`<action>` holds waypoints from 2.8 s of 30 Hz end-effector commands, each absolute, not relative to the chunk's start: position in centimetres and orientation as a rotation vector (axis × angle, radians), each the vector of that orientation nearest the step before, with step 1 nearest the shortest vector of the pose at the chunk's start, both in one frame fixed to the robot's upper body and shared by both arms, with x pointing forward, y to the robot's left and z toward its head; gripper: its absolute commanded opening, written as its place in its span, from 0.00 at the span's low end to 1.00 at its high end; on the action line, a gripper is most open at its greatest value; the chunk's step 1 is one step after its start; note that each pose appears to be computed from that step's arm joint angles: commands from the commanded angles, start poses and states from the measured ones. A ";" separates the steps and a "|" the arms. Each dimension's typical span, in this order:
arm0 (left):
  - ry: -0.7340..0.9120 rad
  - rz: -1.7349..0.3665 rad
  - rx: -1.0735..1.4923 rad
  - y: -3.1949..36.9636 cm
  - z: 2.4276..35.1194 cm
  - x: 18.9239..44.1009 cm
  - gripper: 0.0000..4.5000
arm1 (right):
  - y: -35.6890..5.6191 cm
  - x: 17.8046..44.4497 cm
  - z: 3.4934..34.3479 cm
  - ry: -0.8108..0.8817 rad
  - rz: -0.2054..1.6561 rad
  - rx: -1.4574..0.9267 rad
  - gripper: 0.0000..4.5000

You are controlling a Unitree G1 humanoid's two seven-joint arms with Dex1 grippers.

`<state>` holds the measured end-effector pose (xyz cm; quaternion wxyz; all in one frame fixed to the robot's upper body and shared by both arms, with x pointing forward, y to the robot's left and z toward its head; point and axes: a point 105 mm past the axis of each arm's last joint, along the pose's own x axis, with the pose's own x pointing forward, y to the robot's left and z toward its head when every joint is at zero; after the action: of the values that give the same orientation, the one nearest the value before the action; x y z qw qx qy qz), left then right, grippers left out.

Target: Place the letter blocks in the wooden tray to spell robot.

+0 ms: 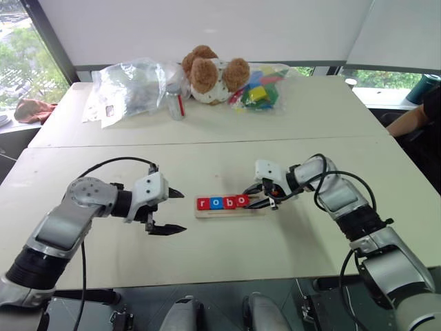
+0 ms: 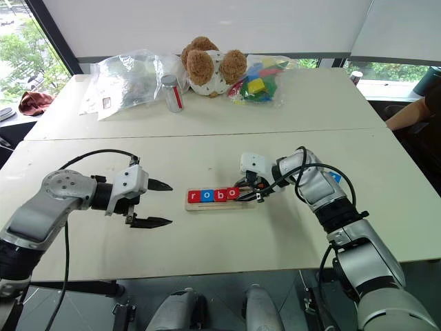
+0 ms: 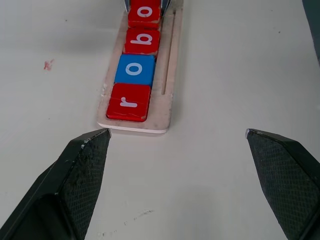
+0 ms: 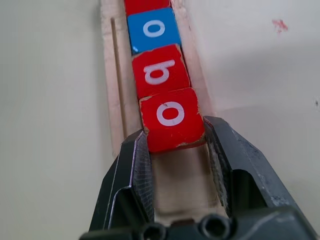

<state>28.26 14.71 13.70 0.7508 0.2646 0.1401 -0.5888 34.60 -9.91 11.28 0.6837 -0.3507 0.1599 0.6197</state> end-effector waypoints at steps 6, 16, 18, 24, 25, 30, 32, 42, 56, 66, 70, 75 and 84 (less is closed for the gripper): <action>0.257 -1.284 0.583 14.2 14.8 28.5 1.00 | -9.5 34.8 12.2 0.309 1.399 -0.832 0.25; 0.253 -1.283 0.582 14.1 14.7 28.6 1.00 | -9.2 34.3 12.1 0.299 1.419 -0.828 0.25; 0.252 -1.283 0.581 14.1 14.7 28.6 1.00 | -9.1 34.3 12.2 0.295 1.423 -0.827 0.25; 0.251 -1.283 0.581 14.0 14.6 28.7 1.00 | -9.0 33.9 11.9 0.296 1.437 -0.832 0.25; 0.250 -1.283 0.581 14.0 14.6 28.7 1.00 | -9.0 33.9 11.9 0.297 1.438 -0.831 0.25; 0.248 -1.282 0.583 14.0 14.6 28.8 1.00 | -8.9 34.0 12.0 0.284 1.427 -0.829 0.80; 0.247 -1.280 0.583 14.0 14.6 28.8 1.00 | -8.8 34.2 12.6 0.262 1.410 -0.822 0.99; 0.238 -1.284 0.575 13.8 14.7 29.2 1.00 | -9.2 35.2 16.1 0.165 1.362 -0.774 0.99; 0.240 -1.310 0.560 13.2 14.5 29.1 1.00 | -10.4 38.4 14.9 0.176 1.208 -0.785 0.99; 0.242 -1.299 0.547 13.1 14.4 29.0 1.00 | -10.2 36.8 13.2 0.230 1.297 -0.786 0.99; 0.239 -1.298 0.545 13.0 14.4 29.1 1.00 | -10.0 36.5 13.1 0.230 1.307 -0.779 0.99; 0.238 -1.297 0.544 13.0 14.4 29.1 1.00 | -9.6 36.1 13.6 0.214 1.321 -0.761 0.99; 0.214 -1.301 0.535 12.7 14.8 29.3 1.00 | -10.8 37.9 15.7 0.147 1.142 -0.747 0.99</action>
<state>29.15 13.02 13.69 0.7555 0.2427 0.1200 -0.5966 36.42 -9.96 12.84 0.7376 -0.3376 0.1072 0.5749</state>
